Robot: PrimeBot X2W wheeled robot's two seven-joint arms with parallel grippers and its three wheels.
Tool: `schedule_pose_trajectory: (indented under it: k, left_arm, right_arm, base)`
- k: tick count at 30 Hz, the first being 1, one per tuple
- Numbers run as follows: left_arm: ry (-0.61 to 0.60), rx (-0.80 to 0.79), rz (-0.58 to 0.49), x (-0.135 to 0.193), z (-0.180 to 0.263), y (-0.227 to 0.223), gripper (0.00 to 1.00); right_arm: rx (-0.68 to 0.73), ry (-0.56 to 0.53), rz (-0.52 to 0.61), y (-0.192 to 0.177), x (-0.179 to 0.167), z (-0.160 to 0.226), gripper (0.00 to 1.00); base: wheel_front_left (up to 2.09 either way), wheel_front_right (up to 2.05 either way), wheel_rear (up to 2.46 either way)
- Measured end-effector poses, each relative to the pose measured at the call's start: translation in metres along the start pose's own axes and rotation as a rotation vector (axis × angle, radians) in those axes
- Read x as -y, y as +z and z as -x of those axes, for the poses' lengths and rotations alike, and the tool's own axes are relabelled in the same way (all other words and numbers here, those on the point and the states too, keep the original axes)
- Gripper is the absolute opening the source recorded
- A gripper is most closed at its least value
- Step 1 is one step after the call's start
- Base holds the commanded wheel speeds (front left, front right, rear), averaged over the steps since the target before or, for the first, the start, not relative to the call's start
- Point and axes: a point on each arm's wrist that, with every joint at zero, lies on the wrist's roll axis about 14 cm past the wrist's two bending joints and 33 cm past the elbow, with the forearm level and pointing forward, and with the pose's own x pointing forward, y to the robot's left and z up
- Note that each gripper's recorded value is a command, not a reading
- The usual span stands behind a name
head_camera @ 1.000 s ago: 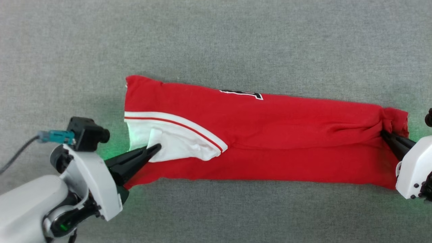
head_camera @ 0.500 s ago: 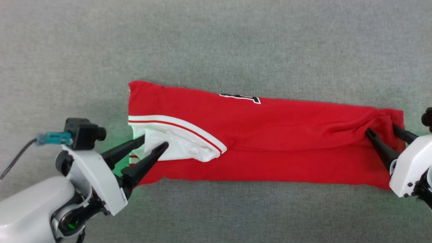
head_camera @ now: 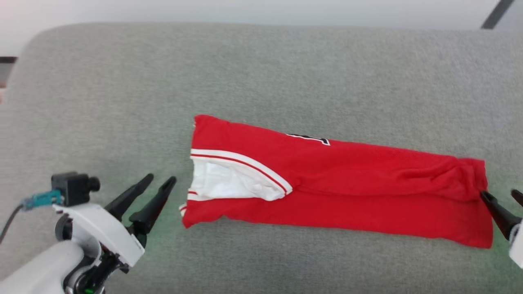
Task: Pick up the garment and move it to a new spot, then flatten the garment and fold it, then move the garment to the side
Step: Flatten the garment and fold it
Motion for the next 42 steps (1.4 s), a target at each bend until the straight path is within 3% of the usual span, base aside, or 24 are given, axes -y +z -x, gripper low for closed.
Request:
schedule_pose_trajectory:
  k: [10, 16, 30, 42]
  left_arm:
    - [0.162, 0.196, -0.025, -0.026, 0.047, 0.01, 1.0]
    - [0.204, 0.27, -0.13, -0.027, 0.067, 0.018, 1.0]
    - [0.259, 0.382, -0.326, -0.02, 0.069, 0.039, 1.0]
    - [0.269, 0.364, -0.34, -0.019, 0.065, 0.031, 1.0]
  right_arm:
    - [-0.05, -0.022, -0.076, -0.02, 0.01, 0.02, 1.0]
    - [-0.045, -0.016, -0.101, -0.016, 0.011, 0.025, 1.0]
    - [-0.185, 0.012, -0.165, -0.029, -0.003, -0.009, 1.0]
    - [-0.351, -0.004, -0.173, -0.045, -0.012, -0.037, 1.0]
  base:
    - [0.0, 0.0, 0.0]
    - [0.0, 0.0, 0.0]
    - [0.0, 0.0, 0.0]
    - [0.0, 0.0, 0.0]
